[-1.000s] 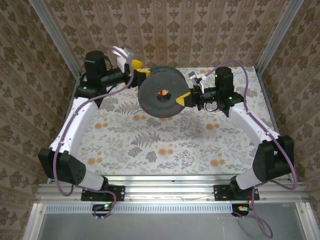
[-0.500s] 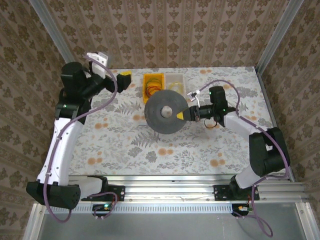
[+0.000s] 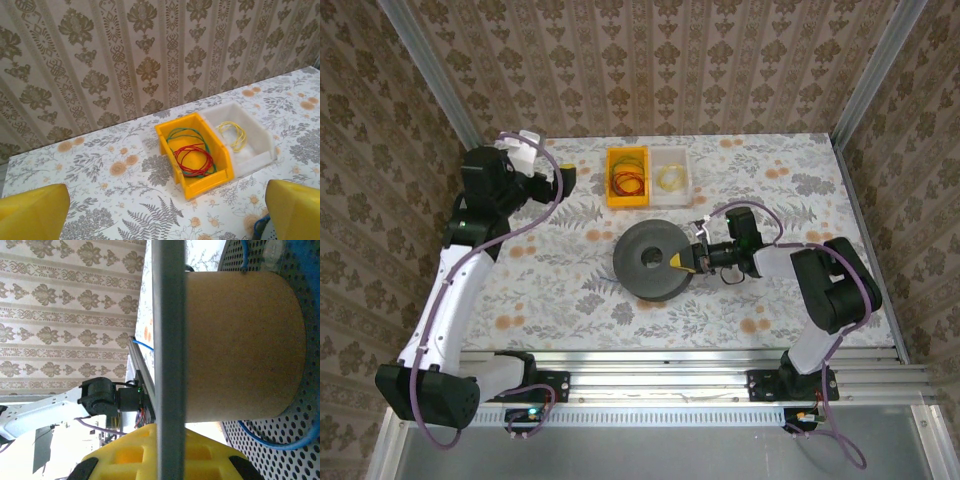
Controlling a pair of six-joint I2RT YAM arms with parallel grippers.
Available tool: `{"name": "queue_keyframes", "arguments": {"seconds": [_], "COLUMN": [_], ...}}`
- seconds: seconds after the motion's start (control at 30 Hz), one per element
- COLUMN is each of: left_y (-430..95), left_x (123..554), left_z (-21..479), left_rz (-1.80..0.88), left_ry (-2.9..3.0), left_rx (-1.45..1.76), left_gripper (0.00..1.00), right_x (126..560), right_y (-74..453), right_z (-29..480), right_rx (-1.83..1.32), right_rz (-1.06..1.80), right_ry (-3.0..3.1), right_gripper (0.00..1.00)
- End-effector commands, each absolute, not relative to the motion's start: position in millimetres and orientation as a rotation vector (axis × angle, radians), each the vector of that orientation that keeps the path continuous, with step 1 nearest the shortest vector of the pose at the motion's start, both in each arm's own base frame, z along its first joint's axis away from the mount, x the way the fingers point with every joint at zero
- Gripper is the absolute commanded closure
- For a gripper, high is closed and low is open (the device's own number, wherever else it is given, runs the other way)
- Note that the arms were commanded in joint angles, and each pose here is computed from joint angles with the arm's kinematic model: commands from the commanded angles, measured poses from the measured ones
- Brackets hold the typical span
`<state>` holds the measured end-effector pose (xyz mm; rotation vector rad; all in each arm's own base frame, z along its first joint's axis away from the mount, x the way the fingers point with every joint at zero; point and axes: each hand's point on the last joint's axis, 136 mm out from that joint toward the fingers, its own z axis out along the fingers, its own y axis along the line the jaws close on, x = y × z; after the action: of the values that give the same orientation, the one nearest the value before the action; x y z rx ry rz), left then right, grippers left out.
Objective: Wrap the cables
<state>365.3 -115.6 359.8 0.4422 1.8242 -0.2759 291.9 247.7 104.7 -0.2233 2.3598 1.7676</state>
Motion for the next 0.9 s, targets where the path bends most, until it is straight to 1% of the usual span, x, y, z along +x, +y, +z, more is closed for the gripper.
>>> {"name": "queue_keyframes", "arguments": {"seconds": [0.0,0.23,0.33,0.37,0.43,0.5,0.6,0.63,0.67,0.73,0.87], "left_y": [-111.3,-111.3,-110.3,-110.0,-109.2,-108.6,-106.5,-105.6,-104.9,-101.5,-88.3], "left_x": [364.8,365.4,364.7,364.1,363.1,361.9,360.5,360.6,360.0,359.5,356.1], "left_z": [364.2,356.5,355.7,355.3,354.4,354.8,353.7,353.5,353.0,349.8,341.5], "left_rz": [-0.249,-0.251,-0.25,-0.249,-0.247,-0.243,-0.237,-0.235,-0.234,-0.223,-0.177], "left_ry": [1.805,1.826,1.829,1.83,1.835,1.837,1.846,1.848,1.852,1.868,1.899], "left_rx": [0.417,0.416,0.412,0.412,0.41,0.409,0.404,0.4,0.398,0.383,0.329], "left_gripper": [0.0,0.0,0.0,0.0,0.0,0.0,0.0,0.0,0.0,0.0,0.0], "right_x": [307.6,307.9,310.3,311.2,312.5,312.3,312.1,312.1,311.9,311.7,310.7], "right_y": [246.4,238.3,234.3,233.2,231.2,228.5,221.3,217.0,211.6,198.8,157.4], "right_z": [99.8,76.9,72.3,72.6,75.1,79.6,87.9,88.8,89.7,88.9,82.2], "right_rx": [-0.225,-0.172,-0.147,-0.142,-0.15,-0.167,-0.192,-0.195,-0.187,-0.184,-0.159], "right_rz": [1.674,1.61,1.587,1.579,1.55,1.515,1.444,1.416,1.381,1.292,0.991], "right_ry": [2.346,2.449,2.462,2.465,2.471,2.483,2.501,2.513,2.53,2.562,2.667], "right_gripper": [0.93,0.61,0.58,0.55,0.49,0.4,0.25,0.16,0.02,0.0,0.0]}}
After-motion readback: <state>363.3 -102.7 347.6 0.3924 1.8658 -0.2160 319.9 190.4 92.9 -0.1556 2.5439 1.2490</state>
